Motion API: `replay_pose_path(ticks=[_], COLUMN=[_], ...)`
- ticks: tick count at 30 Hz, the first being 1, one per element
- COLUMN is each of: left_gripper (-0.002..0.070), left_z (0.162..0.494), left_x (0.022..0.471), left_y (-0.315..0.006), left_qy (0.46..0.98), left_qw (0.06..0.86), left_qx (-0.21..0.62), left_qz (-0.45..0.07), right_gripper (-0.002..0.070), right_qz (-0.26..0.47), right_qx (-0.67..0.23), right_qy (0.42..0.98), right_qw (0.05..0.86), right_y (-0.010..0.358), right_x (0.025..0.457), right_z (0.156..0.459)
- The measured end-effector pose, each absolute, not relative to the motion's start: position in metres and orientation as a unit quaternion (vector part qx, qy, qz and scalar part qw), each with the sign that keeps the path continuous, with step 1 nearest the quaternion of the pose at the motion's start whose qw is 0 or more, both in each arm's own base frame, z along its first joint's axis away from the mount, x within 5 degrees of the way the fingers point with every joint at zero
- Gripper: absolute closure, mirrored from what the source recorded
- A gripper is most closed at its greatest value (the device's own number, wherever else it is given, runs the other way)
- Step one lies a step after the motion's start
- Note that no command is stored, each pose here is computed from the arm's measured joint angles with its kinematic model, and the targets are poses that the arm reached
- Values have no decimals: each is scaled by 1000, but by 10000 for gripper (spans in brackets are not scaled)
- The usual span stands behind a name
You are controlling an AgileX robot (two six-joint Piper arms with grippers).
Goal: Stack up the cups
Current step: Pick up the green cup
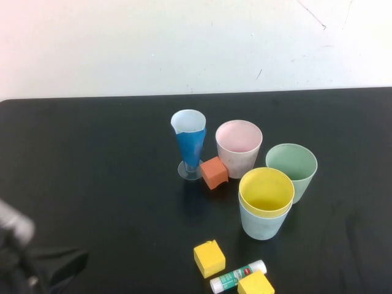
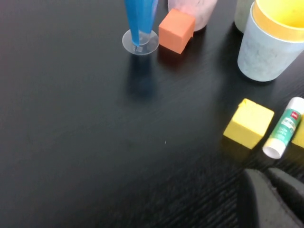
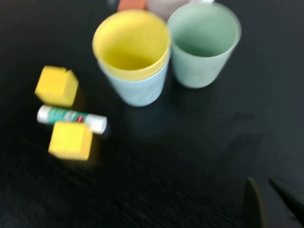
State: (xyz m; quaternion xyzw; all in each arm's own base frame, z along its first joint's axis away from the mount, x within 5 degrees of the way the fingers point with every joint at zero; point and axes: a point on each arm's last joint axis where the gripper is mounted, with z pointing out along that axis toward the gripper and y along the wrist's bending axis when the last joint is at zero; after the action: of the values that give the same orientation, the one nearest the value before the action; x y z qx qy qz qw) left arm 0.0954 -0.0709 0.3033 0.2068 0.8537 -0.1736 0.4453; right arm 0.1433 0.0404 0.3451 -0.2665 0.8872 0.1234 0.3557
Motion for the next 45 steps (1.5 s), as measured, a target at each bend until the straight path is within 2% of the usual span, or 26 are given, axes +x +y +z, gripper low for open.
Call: replay_pose_path(ticks=[9,14,18,23,29,32,34,36,39,42,45], left_gripper=[673,673,673,673,673,673,673,673,673,674,674], left_z=[288,288,288,288,286,285,285,285,284,284,284], left_x=[75,74,75,75,74,73,73,73,73,73,72], left_y=[-54,-53,-53,-53,-53,-52,-52,-52,-51,-51,-51], left_qy=[843,843,843,843,849,852,852,853,855,856,855], left_qw=[465,464,464,464,457,452,451,449,447,445,445], left_qx=[196,195,196,196,196,196,196,196,196,196,197], left_qz=[-186,-186,-186,-186,-182,-179,-178,-178,-176,-176,-176], right_gripper=[679,679,679,679,673,589,481,335,182,130,142], right_qz=[149,139,101,19,7,12,19,30,39,45,49], right_qx=[-337,-377,-438,-487,-478,-466,-457,-446,-436,-431,-429], right_qy=[892,882,866,853,862,871,878,886,893,897,899], right_qw=[262,244,218,188,169,154,141,126,102,83,66], right_y=[47,63,94,125,139,145,149,152,154,155,157], right_x=[210,254,281,314,352,366,375,384,395,403,407], right_z=[371,379,374,362,340,325,312,297,274,256,240])
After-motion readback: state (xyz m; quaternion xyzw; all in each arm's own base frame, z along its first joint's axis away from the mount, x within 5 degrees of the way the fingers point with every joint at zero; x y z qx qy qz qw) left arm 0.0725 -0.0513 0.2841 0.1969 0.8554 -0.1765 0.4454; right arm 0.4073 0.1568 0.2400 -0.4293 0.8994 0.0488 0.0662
